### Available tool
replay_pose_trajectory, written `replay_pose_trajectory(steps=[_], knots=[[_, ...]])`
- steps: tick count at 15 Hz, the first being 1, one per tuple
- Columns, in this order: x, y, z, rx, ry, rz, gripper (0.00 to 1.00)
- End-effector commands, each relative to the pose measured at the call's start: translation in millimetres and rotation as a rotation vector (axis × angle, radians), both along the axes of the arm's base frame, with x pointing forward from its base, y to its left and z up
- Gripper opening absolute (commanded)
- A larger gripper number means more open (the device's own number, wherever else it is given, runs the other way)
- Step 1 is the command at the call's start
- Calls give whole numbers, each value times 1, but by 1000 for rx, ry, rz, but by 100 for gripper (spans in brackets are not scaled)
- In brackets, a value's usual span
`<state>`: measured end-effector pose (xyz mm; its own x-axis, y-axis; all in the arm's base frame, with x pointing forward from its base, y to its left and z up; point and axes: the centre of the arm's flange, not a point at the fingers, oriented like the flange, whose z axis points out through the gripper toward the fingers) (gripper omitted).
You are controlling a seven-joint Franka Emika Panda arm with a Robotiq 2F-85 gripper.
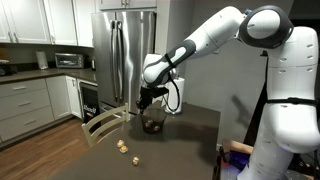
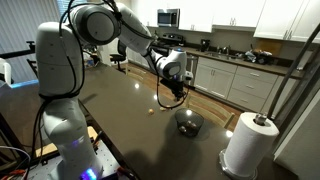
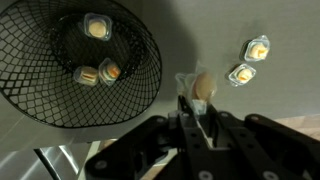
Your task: Move the basket to the right, pick up all the objects from the table and put them in the basket
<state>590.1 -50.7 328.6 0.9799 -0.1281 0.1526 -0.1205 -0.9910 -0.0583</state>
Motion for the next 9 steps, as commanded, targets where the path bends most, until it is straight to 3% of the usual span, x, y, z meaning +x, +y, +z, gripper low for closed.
replay_pose_trajectory(steps=[1,9], knots=[[-13,-21,1,41,-8,-88,8],[-22,-57,-8,63,-16,-190,8]])
